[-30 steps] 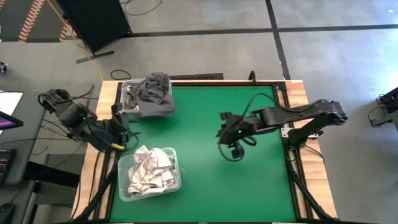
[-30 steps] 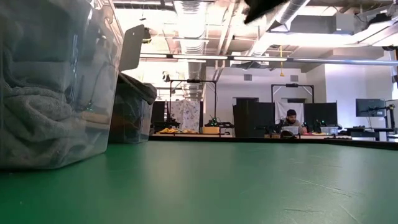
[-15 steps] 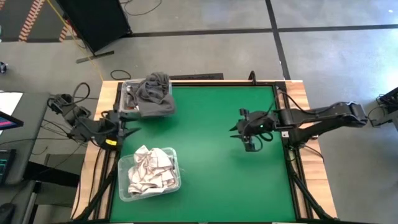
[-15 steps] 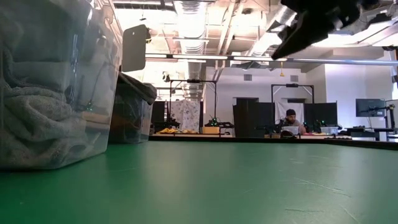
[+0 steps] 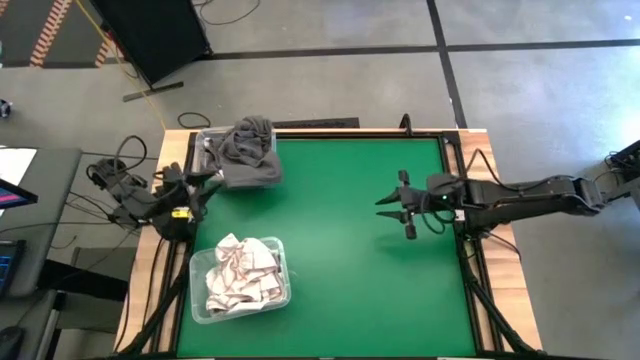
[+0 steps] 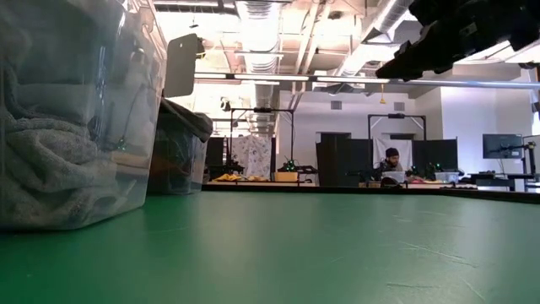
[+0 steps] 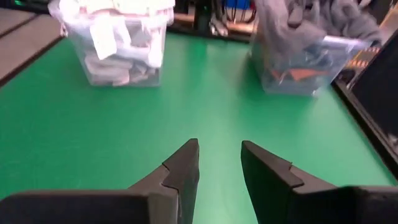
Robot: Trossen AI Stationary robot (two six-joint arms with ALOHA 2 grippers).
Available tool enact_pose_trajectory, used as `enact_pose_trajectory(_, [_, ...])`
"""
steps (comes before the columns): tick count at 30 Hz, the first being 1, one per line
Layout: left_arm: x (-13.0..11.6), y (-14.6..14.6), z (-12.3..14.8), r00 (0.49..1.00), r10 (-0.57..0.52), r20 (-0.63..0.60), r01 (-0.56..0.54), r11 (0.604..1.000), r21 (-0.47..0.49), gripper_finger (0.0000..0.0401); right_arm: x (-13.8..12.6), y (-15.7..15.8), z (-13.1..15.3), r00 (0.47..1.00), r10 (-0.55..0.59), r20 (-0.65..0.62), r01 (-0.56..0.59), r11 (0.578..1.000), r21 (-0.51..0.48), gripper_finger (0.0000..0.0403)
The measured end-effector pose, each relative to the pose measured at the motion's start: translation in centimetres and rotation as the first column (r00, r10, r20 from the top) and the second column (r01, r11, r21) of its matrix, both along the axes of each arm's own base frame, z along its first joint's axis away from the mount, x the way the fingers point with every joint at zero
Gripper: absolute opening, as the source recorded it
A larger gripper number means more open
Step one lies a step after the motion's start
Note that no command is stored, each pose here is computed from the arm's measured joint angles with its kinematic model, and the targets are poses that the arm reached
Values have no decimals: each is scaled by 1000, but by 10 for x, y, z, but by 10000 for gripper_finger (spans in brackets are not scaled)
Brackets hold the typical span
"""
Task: Sort towels by color in basket
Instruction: Return to Home Position
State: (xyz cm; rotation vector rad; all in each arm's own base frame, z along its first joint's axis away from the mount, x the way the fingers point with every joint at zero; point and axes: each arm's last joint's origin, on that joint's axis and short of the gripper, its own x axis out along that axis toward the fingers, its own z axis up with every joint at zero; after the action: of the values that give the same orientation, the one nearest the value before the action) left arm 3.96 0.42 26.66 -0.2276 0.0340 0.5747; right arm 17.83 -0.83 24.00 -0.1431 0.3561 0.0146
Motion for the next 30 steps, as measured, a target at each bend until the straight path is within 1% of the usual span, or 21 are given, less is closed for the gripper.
enact_pose_trajectory(6, [6, -4, -10, 999, 39, 25, -38, 999, -30, 198, -14, -7, -3, 993, 25, 113, -25, 1000, 2, 150])
enact_pose_trajectory(11, [12, -9, -21, 998, 49, 39, -47, 998, -37, 198, -25, -14, -9, 985, 2, 174, 0, 1000, -11, 150])
enact_pose_trajectory(17, [21, -15, -35, 998, 46, 51, -45, 999, -28, 198, -37, -22, -23, 979, -27, 204, 29, 1000, -7, 150])
enact_pose_trajectory(21, [26, -18, -49, 993, 103, 58, -101, 995, -21, 198, -45, -27, -31, 967, -43, 249, 45, 999, -5, 150])
enact_pose_trajectory(25, [31, -18, -65, 990, 137, 34, -137, 991, -1, 198, -52, -32, -38, 954, -54, 294, 54, 998, 10, 150])
enact_pose_trajectory(30, [35, -19, -78, 986, 160, 35, -160, 987, -3, 198, -59, -37, -45, 949, -73, 307, 67, 997, 30, 150])
